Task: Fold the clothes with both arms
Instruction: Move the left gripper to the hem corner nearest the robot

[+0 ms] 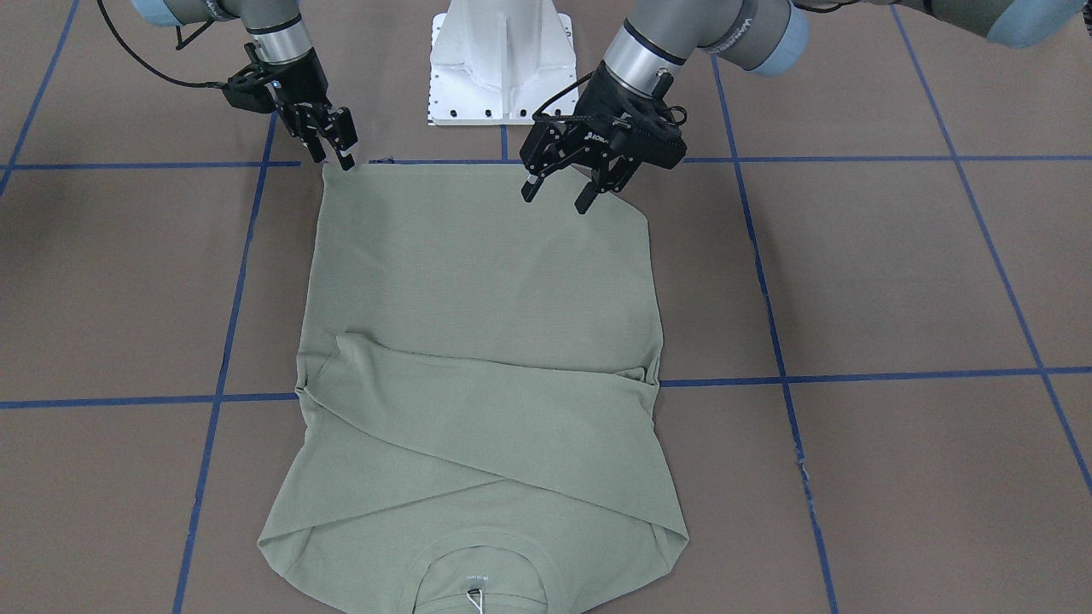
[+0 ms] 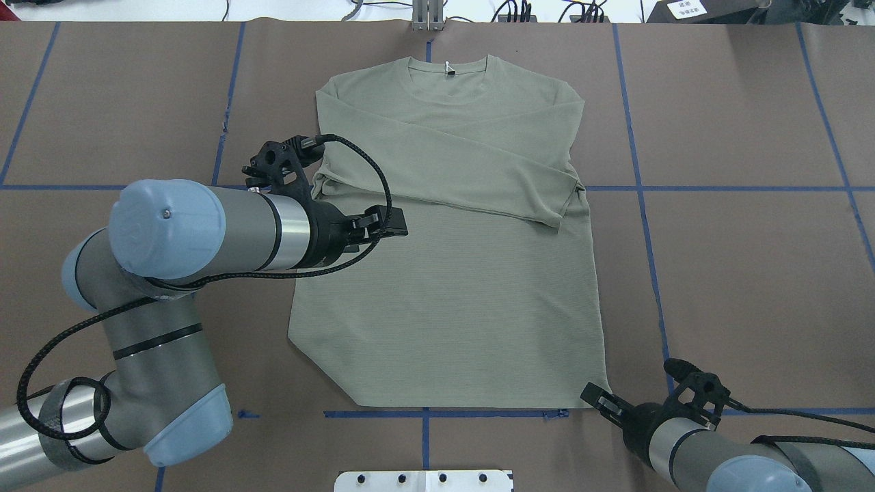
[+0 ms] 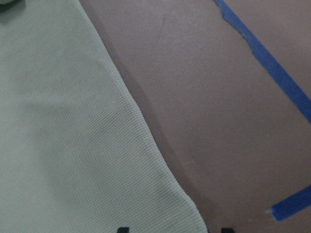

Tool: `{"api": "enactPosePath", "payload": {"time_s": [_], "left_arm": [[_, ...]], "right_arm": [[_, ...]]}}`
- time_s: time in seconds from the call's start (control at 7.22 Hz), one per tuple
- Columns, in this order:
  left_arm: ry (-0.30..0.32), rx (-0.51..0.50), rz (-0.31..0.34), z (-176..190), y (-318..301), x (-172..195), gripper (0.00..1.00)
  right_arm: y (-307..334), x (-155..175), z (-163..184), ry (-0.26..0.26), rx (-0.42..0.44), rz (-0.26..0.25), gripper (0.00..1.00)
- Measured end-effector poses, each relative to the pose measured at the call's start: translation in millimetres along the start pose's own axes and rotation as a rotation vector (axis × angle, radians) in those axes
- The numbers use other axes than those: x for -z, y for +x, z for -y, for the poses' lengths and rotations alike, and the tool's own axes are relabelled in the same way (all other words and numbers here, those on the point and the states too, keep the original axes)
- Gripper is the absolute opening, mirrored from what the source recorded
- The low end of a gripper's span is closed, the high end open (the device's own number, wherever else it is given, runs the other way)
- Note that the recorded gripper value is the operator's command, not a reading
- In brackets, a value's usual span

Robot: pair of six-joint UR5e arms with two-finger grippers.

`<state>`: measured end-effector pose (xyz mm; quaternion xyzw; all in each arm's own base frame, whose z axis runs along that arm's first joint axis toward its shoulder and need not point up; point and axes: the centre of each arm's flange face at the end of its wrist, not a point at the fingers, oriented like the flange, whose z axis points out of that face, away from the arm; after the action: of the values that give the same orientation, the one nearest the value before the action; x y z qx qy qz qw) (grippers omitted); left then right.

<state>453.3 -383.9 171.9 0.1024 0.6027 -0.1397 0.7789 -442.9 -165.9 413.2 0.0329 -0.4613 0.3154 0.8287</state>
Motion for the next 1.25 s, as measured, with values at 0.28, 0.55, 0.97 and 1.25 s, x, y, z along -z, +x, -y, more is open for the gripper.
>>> {"api": "enactPosePath", "payload": {"time_s": [0.28,0.55,0.97,1.25], "left_arm": [[0.000,0.000,0.002,-0.5,-3.2,1.7,0.85],[0.001,0.000,-0.002,-0.2,-3.1,4.9,0.85],[0.002,0.001,0.001,0.1,-6.2,6.4,0.85],[0.001,0.028,0.003,-0.2,-7.9,7.3,0.85]], "right_arm": [[4.1,-1.2,3.7,0.008,0.002,-0.008,0.49],[7.6,-2.1,5.2,0.012,0.006,-0.015,0.28],[9.9,-4.0,4.8,0.012,0.007,-0.021,0.00],[9.5,-2.8,3.2,0.007,0.008,-0.020,0.00]]}}
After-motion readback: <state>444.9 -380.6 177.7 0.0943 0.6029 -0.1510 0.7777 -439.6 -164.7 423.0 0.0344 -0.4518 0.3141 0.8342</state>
